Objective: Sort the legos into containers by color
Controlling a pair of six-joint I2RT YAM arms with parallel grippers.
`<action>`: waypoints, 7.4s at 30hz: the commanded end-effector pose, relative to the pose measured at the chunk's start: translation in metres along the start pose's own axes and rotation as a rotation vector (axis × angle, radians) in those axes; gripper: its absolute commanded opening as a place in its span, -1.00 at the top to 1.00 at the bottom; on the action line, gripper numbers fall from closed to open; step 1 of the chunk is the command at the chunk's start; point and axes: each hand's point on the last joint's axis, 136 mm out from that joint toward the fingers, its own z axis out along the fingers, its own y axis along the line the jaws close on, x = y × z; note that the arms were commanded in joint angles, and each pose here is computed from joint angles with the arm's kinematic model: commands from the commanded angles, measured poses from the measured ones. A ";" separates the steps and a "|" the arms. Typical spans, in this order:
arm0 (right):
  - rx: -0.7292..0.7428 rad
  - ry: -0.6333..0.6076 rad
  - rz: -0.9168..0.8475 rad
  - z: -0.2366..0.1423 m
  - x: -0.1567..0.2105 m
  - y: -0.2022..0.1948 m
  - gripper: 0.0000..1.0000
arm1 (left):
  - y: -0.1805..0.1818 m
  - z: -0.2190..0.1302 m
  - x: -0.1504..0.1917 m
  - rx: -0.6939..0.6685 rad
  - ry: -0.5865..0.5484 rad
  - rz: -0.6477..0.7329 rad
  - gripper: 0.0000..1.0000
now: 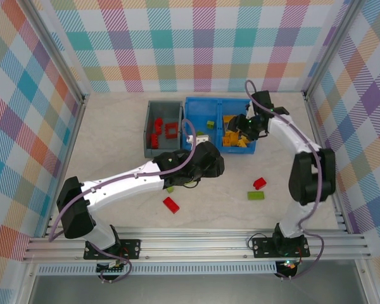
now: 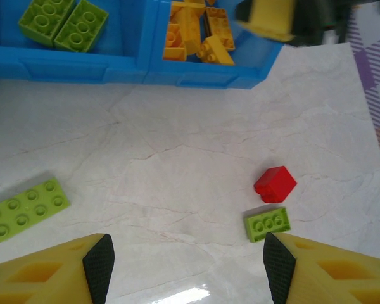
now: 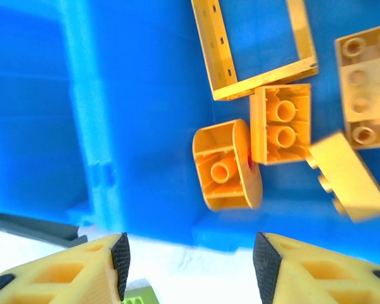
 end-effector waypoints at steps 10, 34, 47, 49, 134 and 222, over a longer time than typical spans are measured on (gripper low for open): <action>-0.056 -0.088 -0.312 -0.109 0.115 0.036 -0.24 | 0.080 -0.029 0.062 -0.288 0.101 -0.016 -0.31; -0.417 0.149 -0.791 -0.114 0.302 0.097 -0.37 | 0.174 0.009 0.147 -0.451 0.154 -0.621 -0.57; -0.395 0.124 -0.759 -0.114 0.298 0.092 -0.37 | 0.191 0.044 0.162 -0.531 0.193 -0.629 0.06; -0.391 0.124 -0.755 -0.113 0.298 0.091 -0.37 | 0.192 0.044 0.163 -0.532 0.193 -0.626 0.24; 0.473 0.015 0.772 -0.026 0.212 -0.128 -0.47 | -0.026 -0.061 0.056 0.322 -0.047 0.383 -0.38; 0.081 -0.063 -0.167 0.111 -0.031 0.142 -0.08 | 0.076 -0.042 -0.075 -0.064 -0.180 -0.021 -0.37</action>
